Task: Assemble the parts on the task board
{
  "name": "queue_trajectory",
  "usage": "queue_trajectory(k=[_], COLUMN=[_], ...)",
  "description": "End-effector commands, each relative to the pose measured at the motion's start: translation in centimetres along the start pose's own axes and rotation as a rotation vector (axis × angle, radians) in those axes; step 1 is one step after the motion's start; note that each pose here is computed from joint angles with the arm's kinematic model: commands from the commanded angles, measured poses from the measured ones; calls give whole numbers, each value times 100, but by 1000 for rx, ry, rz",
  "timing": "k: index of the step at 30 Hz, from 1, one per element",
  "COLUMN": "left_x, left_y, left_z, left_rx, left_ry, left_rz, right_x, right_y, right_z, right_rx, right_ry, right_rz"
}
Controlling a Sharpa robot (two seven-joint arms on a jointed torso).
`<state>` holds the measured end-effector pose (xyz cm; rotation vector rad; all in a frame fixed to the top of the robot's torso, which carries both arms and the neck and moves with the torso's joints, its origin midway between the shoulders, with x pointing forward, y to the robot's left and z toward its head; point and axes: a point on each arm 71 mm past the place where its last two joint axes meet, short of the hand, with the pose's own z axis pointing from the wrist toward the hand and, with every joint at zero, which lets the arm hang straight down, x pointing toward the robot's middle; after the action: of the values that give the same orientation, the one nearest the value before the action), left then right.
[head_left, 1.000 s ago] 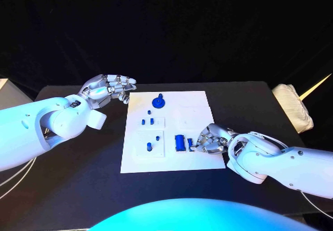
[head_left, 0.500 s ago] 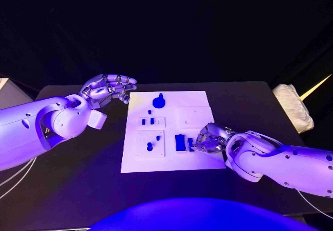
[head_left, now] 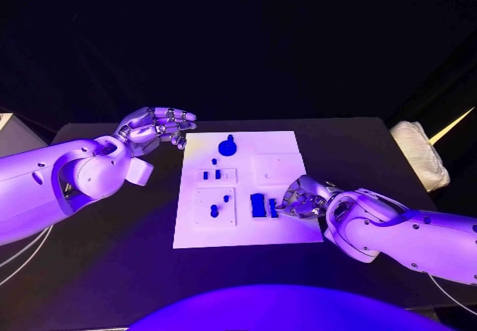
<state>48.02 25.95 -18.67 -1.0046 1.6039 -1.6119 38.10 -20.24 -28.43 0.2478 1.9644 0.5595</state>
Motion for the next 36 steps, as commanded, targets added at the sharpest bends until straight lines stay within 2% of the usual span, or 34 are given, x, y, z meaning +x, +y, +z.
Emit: queue_trajectory(k=[1, 6, 10, 17, 21, 22, 26, 30, 35, 36], left_x=[21, 0, -35, -164, -247, -251, -362, -405, -372, -373], left_y=[7, 41, 85, 167, 227, 230, 297, 351, 421, 418], left_z=[13, 38, 72, 178, 269, 275, 410, 485, 529, 523], left_rx=[10, 24, 41, 89, 111, 112, 123, 119, 106, 83], left_ry=[15, -11, -49, -149, -205, -209, -287, -325, -335, -300], left_rz=[-7, -11, -11, -21, -44, -44, -30, -18, -16, -9], right_x=[-81, -289, -499, -875, -1012, -1018, -1104, -1127, -1141, -1132], right_y=[51, 42, -22, -239, -311, -315, -352, -354, -352, -377], right_z=[-4, 77, 227, 619, 808, 816, 957, 1013, 1044, 1045], right_rx=[-64, -114, -152, -175, -203, -204, -231, -243, -250, -193], right_ry=[-26, -56, -95, -183, -212, -213, -244, -255, -262, -274], right_rz=[112, 265, 390, 627, 712, 716, 781, 796, 801, 749])
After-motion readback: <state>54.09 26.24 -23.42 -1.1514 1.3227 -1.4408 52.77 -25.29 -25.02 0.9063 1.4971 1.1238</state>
